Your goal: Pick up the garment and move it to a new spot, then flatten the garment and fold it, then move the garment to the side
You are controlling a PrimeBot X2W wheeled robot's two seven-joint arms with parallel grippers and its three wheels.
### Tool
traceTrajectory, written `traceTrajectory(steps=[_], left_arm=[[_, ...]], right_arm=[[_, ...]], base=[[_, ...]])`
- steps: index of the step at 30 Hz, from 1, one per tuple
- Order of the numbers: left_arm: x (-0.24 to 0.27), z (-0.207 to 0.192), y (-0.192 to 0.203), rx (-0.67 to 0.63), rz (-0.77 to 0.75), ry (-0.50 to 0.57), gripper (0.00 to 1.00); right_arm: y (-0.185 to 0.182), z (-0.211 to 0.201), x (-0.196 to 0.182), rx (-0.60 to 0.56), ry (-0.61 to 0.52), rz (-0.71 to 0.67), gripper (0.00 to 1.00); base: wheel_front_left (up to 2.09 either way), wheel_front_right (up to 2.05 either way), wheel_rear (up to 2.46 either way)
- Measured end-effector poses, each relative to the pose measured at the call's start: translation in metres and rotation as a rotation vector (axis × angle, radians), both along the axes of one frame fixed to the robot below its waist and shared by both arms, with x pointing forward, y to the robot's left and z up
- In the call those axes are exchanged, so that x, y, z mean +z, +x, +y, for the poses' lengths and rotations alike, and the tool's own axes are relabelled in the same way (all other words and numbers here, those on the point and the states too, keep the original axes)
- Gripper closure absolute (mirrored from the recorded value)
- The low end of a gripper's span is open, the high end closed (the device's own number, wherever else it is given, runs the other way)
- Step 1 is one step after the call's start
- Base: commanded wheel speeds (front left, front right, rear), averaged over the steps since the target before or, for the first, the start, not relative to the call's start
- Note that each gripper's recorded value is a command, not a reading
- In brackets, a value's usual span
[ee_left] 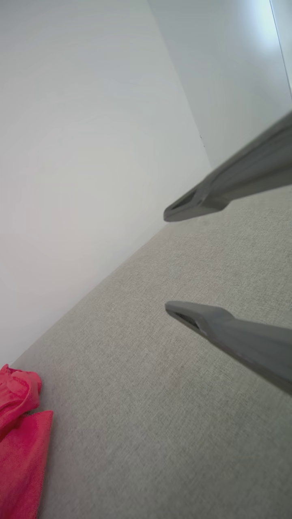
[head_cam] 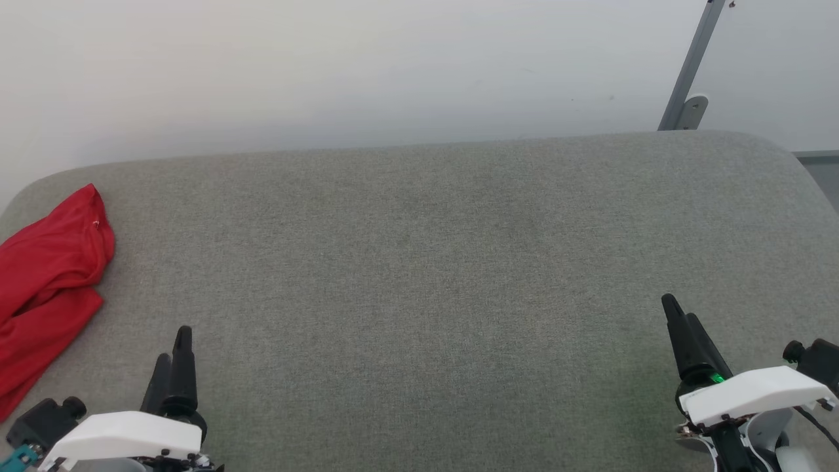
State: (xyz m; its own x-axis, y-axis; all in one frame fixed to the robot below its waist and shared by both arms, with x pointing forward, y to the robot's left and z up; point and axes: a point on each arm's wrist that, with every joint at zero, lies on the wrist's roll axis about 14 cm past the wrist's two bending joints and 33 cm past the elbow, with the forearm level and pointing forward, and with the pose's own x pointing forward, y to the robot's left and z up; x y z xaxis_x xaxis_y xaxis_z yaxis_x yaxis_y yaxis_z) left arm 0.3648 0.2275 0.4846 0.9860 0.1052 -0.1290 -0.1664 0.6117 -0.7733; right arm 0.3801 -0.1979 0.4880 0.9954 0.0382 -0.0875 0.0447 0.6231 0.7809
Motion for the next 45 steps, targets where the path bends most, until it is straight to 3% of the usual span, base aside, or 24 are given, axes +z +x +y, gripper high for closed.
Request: traceTrajectory(steps=[45], left_arm=[[0.023,0.008,-0.016,-0.012,-0.128,0.474,0.00]], right_arm=[[-0.003,0.006,0.007,0.078,-0.442,-0.047,0.00]], base=[[0.00,0.00,0.00]])
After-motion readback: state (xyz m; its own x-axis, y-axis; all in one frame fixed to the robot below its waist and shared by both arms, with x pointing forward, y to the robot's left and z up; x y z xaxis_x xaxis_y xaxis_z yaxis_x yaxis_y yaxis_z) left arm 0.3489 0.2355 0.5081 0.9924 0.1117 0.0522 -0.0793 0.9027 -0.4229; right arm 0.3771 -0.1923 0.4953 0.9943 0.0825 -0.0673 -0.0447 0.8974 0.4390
